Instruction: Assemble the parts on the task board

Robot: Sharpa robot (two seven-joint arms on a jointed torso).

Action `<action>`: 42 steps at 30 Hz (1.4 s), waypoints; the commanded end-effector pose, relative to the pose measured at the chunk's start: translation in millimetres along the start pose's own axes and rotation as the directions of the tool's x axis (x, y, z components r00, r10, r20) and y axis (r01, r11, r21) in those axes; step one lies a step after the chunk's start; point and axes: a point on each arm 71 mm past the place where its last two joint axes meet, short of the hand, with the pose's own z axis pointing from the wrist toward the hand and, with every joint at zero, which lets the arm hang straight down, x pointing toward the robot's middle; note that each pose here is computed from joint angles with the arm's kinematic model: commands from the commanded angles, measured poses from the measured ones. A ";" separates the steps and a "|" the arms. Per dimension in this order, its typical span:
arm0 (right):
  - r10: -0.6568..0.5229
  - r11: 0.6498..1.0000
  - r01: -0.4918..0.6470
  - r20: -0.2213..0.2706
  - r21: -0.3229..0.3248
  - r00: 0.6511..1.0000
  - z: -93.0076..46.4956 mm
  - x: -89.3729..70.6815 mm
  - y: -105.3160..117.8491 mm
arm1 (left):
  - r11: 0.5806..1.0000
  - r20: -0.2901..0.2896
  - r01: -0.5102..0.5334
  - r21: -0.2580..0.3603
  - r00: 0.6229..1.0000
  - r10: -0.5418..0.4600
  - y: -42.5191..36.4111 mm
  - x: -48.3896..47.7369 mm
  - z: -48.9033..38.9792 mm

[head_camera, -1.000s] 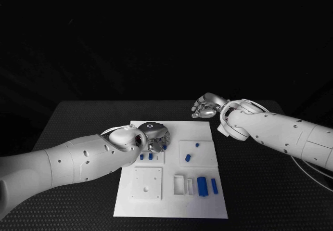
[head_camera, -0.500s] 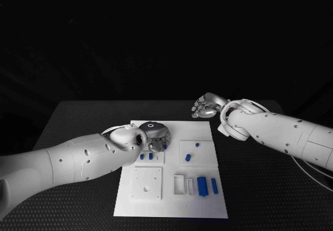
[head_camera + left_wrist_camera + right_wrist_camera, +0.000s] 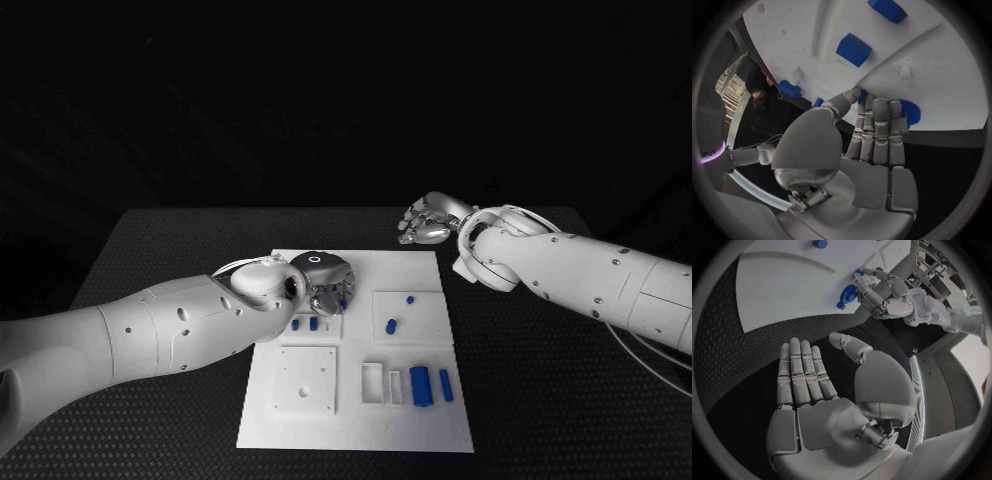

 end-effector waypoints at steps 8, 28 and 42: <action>-0.001 1.000 0.001 -0.011 -0.012 1.000 -0.2 1.0 1.3 | 1.000 -0.066 -0.002 -0.003 0.998 0.002 0.3 12.9 -1.9; -0.002 1.000 0.002 -0.008 -0.010 1.000 -0.1 0.5 0.6 | 1.000 0.018 0.026 0.007 0.999 -0.026 0.3 7.9 -6.3; -0.002 1.000 0.002 -0.009 -0.009 1.000 -0.4 0.2 -0.3 | 0.995 0.091 0.095 0.000 0.991 -0.095 3.6 -9.5 -12.2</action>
